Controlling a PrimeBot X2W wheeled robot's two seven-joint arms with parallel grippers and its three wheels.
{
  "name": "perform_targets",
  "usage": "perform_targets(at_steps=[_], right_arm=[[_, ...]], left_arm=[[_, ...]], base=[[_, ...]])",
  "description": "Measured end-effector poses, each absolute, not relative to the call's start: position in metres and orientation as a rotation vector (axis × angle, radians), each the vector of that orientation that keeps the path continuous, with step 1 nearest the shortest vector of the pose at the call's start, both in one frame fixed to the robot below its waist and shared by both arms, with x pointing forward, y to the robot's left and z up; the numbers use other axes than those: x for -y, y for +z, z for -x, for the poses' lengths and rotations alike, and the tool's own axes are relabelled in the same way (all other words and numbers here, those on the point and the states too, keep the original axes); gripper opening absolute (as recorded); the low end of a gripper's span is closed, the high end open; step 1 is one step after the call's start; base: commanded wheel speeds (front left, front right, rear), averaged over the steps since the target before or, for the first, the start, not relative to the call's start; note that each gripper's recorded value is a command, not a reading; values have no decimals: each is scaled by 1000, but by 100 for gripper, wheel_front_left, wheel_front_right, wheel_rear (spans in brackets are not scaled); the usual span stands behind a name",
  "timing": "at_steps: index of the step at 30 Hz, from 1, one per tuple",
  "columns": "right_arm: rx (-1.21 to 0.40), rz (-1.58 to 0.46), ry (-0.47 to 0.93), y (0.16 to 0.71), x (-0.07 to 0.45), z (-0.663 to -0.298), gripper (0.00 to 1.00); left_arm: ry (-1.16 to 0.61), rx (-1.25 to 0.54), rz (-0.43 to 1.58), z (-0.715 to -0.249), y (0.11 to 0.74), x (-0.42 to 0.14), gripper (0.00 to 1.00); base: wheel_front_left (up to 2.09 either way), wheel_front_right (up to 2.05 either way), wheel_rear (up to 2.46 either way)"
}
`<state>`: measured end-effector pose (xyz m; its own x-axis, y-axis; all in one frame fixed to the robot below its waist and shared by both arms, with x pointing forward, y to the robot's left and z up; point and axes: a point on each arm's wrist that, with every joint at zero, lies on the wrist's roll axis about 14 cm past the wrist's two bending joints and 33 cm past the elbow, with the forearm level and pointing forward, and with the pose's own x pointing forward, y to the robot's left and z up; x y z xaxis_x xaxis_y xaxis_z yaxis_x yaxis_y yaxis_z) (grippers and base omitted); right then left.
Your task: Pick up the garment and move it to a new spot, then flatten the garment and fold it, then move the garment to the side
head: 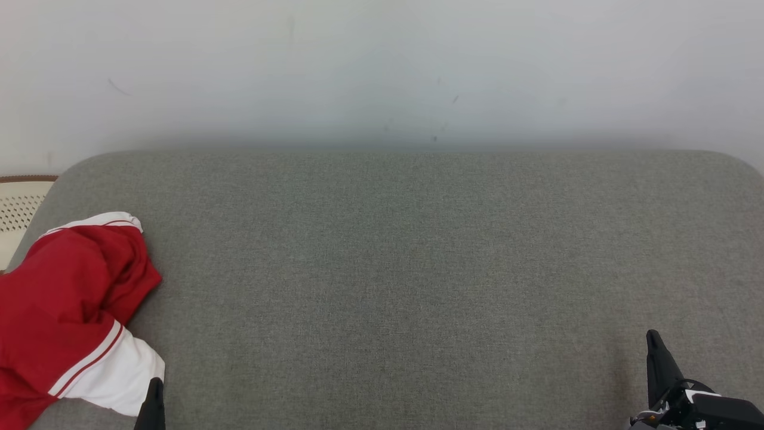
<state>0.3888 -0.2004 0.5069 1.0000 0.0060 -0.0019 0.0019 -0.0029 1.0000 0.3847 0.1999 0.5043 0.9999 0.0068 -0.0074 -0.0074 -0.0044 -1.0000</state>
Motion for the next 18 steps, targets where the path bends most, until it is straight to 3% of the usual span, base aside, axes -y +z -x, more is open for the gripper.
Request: perform_targets(at_steps=[4,5,18], right_arm=[[-6,-1574,3,507,200,-389,0],[-8,-1574,0,506,200,-388,100],[-70,-1494,-50,483,193,-379,100]], left_arm=[[11,0,1575,-385,504,-200,0],[14,-3,1576,-384,503,-200,100],[78,-37,1518,-377,483,-197,100]], base=[[0,0,0],[0,0,0],[0,0,0]])
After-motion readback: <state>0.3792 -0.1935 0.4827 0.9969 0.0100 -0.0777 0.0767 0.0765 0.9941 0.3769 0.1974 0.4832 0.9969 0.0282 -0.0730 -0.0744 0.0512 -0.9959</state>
